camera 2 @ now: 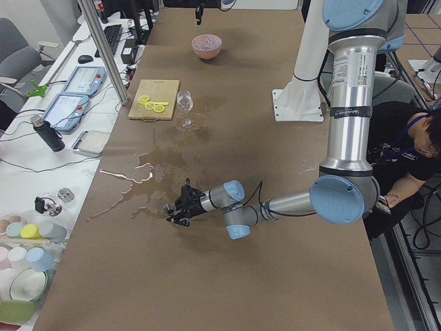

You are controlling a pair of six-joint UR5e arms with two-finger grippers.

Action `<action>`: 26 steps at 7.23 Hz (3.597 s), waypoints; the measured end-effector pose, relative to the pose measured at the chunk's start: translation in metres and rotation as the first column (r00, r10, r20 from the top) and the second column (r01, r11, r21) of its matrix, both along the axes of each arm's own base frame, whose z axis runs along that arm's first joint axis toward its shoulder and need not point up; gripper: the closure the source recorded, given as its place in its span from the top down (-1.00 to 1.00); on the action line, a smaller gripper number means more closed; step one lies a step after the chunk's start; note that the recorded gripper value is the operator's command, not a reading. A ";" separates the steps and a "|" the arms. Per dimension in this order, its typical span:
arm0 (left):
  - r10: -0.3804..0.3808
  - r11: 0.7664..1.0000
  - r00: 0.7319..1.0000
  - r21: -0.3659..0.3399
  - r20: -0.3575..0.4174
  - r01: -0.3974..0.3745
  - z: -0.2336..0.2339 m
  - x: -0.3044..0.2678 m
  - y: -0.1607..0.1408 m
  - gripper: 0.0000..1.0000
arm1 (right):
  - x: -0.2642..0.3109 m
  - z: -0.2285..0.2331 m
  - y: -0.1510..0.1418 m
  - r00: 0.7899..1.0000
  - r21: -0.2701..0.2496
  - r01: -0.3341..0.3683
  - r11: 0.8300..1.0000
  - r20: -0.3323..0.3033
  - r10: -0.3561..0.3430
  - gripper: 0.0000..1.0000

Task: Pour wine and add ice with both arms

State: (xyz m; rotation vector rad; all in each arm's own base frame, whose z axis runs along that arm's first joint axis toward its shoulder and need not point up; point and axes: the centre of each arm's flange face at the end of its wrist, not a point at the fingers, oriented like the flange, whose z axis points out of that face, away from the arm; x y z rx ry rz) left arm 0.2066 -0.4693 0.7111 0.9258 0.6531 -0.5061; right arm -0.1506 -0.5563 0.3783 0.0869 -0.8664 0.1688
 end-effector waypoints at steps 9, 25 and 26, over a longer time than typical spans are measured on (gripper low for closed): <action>-0.019 0.994 0.999 0.106 -0.036 0.023 -0.058 -0.002 -0.025 -0.61 | 0.001 -0.011 -0.006 1.000 0.007 -0.005 1.000 0.003 0.005 -1.00; 0.113 0.972 0.979 0.186 0.171 -0.144 -0.391 0.155 -0.066 -0.66 | 0.011 -0.048 -0.030 1.000 0.028 -0.023 0.999 -0.015 0.023 -1.00; 0.110 0.967 0.973 0.204 0.203 -0.152 -0.394 0.166 -0.058 -0.68 | 0.011 -0.048 -0.030 1.000 0.028 -0.023 0.999 -0.016 0.023 -1.00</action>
